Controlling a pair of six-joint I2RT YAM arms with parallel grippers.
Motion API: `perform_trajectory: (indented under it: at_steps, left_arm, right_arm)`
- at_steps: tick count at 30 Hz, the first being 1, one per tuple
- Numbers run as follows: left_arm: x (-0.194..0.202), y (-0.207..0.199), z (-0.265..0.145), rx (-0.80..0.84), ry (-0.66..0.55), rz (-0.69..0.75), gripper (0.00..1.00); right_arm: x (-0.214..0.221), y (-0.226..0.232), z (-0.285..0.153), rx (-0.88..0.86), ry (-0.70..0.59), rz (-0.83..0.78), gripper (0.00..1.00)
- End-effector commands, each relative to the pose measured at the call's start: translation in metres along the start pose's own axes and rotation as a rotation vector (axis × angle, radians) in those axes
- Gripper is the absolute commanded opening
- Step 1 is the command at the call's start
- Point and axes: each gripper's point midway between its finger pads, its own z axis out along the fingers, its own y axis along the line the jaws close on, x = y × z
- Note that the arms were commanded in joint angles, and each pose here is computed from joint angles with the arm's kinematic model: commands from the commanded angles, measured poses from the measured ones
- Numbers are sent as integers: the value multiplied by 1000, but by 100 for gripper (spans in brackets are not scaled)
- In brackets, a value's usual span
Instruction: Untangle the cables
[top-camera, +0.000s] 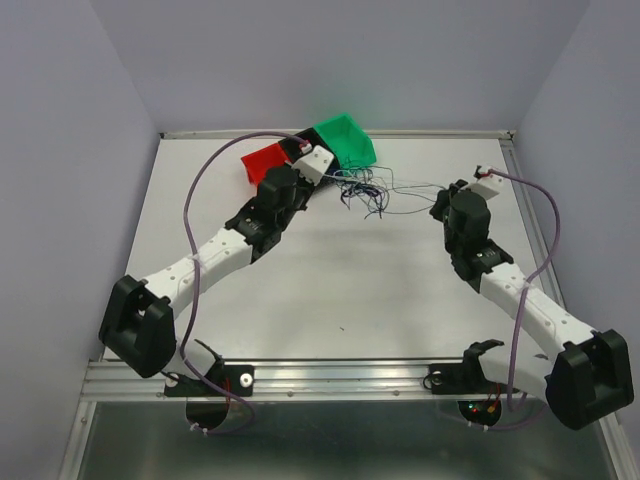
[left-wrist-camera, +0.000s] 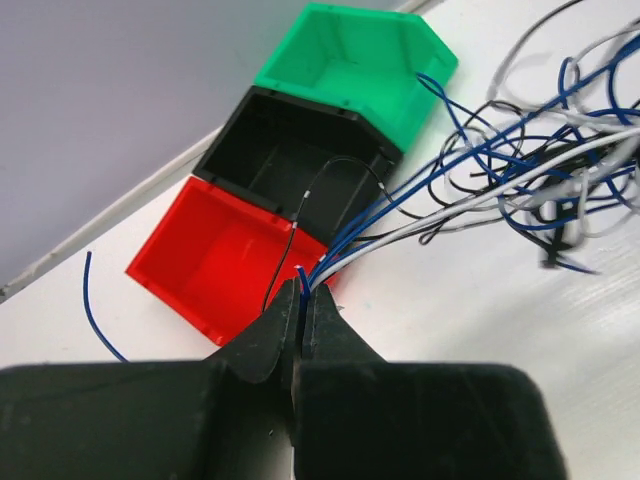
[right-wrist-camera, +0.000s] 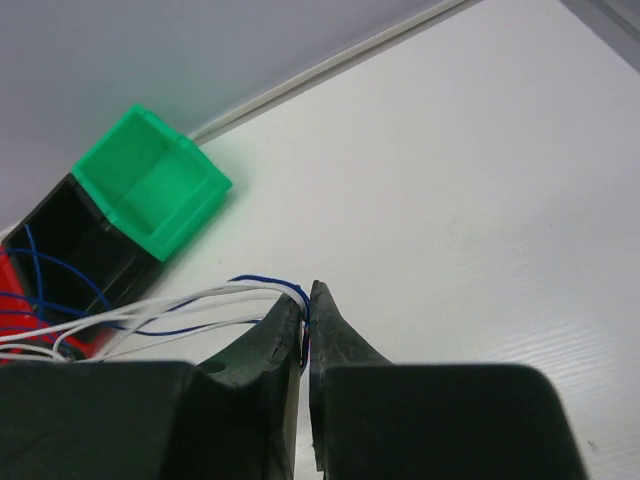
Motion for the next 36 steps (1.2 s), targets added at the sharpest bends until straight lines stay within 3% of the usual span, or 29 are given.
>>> perform_trajectory:
  at_steps: [1, 4, 7, 8, 10, 15, 16, 19, 22, 27, 36]
  left_arm:
    - [-18, 60, -25, -221, -39, -17, 0]
    - [-21, 35, -26, -77, -82, 4, 0]
    - [-23, 30, -25, -60, -69, -3, 0]
    - [-22, 28, -24, -48, -66, -7, 0]
    - [-25, 7, -28, 72, -96, 10, 0]
    - [-34, -32, -42, 300, -124, 22, 0]
    - [-38, -41, -45, 352, -136, 27, 0]
    - [-37, -53, -52, 417, -140, 42, 0]
    - [-38, -66, -62, 478, -163, 70, 0]
    - [-37, -71, -65, 499, -162, 71, 0]
    - [-41, -77, -72, 539, -174, 71, 0]
  right_arm:
    - [-16, -57, -6, 219, -67, 2, 9]
    - [-15, -50, -6, 175, -50, -1, 9]
    - [-21, -54, -10, 191, -67, -2, 9]
    - [-25, -50, -14, 167, -72, -2, 30]
    - [-18, -27, -16, 29, -16, -34, 100]
    - [6, 41, -36, -415, 91, -132, 100]
    - [10, 66, -49, -583, 111, -155, 98]
    - [27, 93, -62, -780, 171, -178, 92]
    - [37, 108, -70, -886, 200, -187, 89]
    - [51, 129, -88, -1022, 244, -220, 94]
    - [97, 156, -96, -1101, 346, -315, 92]
